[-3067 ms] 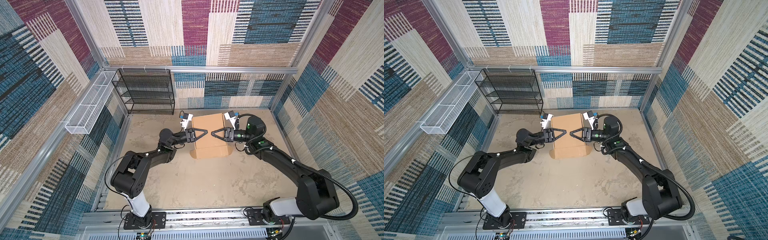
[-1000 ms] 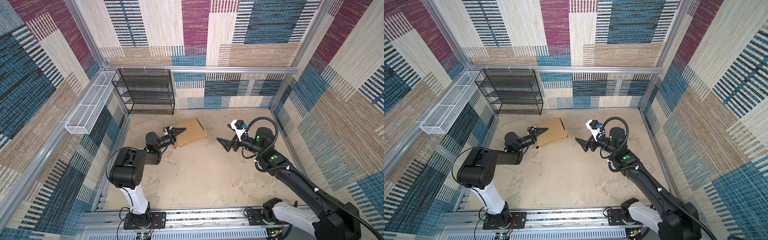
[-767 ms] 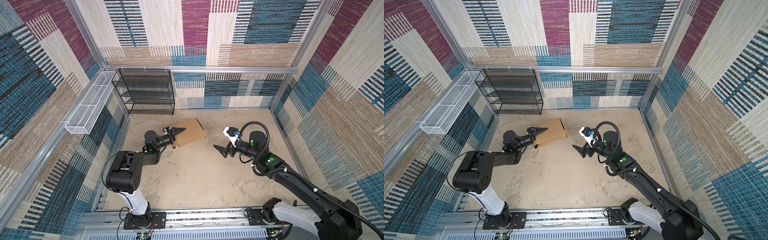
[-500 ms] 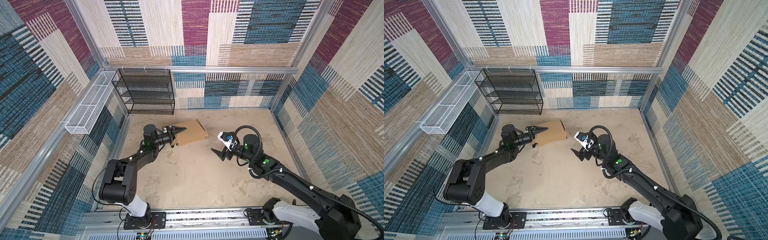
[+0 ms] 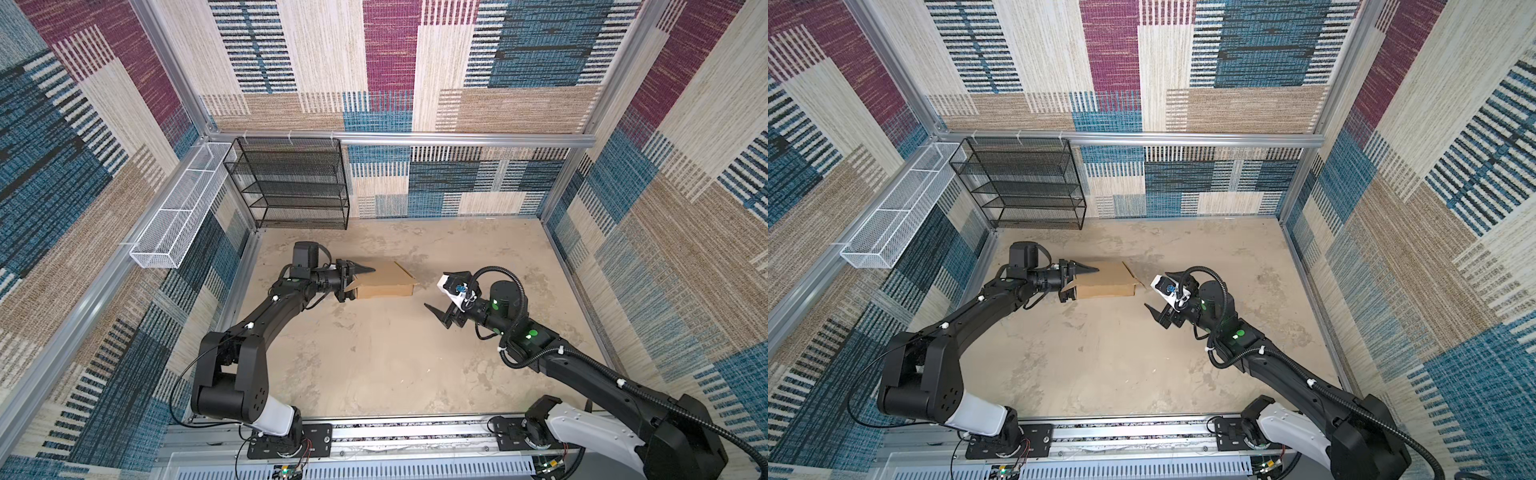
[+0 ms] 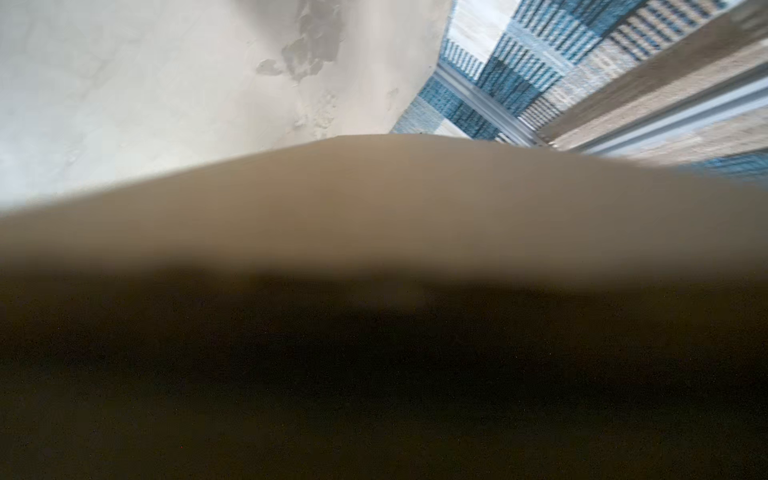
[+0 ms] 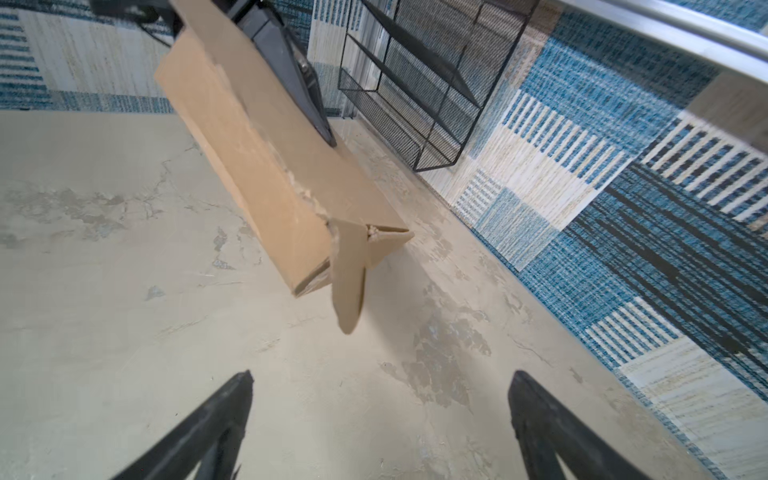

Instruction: Fold the paper box

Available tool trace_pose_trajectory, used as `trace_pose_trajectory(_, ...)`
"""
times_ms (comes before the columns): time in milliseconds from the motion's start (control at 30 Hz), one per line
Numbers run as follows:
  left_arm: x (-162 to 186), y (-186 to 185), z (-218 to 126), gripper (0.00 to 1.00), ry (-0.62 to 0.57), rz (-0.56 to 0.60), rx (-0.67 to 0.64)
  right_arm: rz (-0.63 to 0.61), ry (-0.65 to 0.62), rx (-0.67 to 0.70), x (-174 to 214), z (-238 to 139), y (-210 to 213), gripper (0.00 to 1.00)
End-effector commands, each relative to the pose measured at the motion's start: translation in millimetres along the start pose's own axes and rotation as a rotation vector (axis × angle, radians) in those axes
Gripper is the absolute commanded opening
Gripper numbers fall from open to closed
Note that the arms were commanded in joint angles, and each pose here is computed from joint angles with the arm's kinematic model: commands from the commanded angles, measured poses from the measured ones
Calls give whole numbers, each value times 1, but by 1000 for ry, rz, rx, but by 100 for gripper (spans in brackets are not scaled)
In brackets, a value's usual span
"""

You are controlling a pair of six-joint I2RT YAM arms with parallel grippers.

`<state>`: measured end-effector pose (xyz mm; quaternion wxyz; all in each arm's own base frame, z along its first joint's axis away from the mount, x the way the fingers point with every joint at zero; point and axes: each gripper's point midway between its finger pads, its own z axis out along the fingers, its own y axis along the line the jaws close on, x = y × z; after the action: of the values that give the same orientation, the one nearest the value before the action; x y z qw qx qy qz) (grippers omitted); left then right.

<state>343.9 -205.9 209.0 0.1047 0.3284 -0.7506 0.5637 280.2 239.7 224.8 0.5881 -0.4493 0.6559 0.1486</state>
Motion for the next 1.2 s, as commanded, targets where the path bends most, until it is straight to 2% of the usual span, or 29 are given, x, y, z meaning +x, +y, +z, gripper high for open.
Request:
trace_pose_trajectory(0,27,36,-9,4,96,-87,-190,-25,-41,-29,-7,1,9,96)
trace_pose_trajectory(233,39,35,3,2,245,-117,-270,-29,-20,-46,-4,2,29,96)
trace_pose_trajectory(367,43,27,1,1,288,-113,-262,-32,-16,-64,-4,5,36,96)
trace_pose_trajectory(567,43,23,-2,1,317,-69,-297,-39,-42,-107,-8,10,56,95)
trace_pose_trajectory(967,51,28,-4,1,341,-55,-285,-65,-166,-11,-34,8,47,94)
trace_pose_trajectory(1167,53,23,-6,1,329,-34,-288,-103,-166,-73,-43,17,59,93)
